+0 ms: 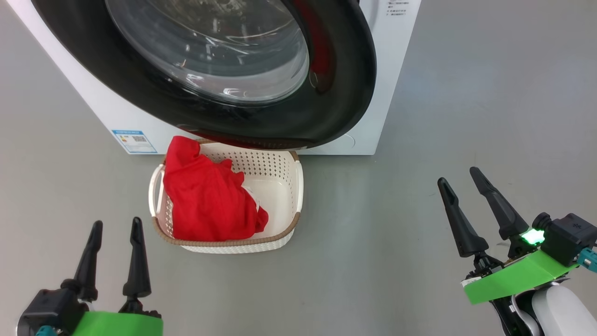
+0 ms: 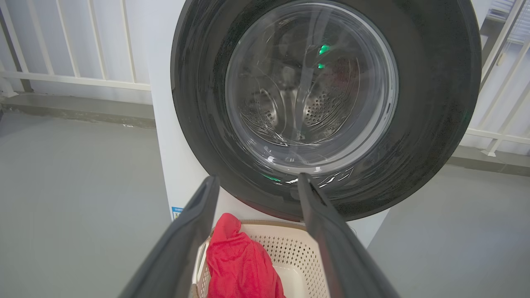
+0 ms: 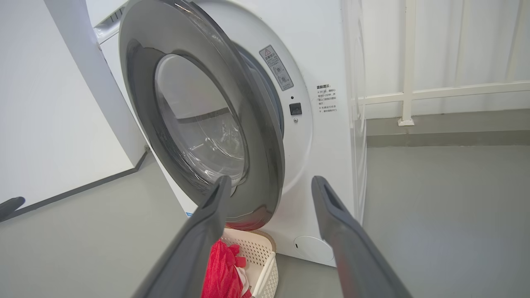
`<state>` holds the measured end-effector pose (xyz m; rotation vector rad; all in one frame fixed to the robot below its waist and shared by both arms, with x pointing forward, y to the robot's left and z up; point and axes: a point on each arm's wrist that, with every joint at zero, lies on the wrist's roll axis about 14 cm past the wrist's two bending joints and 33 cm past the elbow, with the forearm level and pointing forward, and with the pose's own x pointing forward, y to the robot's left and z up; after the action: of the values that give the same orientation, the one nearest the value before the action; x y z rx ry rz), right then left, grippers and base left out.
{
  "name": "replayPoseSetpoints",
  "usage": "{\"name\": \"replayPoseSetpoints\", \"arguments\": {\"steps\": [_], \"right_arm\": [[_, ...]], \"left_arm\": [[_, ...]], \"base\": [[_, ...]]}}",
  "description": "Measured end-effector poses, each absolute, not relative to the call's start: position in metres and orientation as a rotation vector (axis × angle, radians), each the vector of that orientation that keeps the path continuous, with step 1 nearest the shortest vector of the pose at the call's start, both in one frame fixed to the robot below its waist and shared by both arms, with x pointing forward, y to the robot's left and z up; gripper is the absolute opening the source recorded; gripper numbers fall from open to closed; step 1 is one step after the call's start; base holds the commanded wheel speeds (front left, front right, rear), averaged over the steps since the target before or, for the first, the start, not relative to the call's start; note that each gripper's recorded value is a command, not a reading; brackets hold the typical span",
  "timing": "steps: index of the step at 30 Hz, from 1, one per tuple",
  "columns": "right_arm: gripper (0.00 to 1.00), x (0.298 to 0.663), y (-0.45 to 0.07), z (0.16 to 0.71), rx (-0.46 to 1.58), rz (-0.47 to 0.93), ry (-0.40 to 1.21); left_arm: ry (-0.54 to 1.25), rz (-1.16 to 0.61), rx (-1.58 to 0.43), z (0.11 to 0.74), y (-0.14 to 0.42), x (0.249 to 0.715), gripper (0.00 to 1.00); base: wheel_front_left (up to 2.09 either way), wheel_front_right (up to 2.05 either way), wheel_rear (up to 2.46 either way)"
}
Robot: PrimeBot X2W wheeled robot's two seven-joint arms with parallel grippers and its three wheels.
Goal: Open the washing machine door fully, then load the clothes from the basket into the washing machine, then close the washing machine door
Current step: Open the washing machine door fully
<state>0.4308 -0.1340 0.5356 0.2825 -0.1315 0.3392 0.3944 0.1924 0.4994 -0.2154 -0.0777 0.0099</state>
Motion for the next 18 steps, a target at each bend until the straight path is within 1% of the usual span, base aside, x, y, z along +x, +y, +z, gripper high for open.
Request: {"name": "replayPoseSetpoints", "arguments": {"steps": [14,18], "right_arm": [[1.0,0.4322,-0.1347,0.5299,0.278,0.336,-0.116],[1.0,0.4376,-0.1375,0.5274,0.262,0.337,-0.109]], "left_arm": [[-0.076,0.01,-0.215,0.4984,0.1924,0.3955,1.0],[-0.067,0.012,-0.214,0.4952,0.1929,0.3965,1.0]], "base": [[0.0,0.0,0.0],[0.0,0.0,0.0]]}}
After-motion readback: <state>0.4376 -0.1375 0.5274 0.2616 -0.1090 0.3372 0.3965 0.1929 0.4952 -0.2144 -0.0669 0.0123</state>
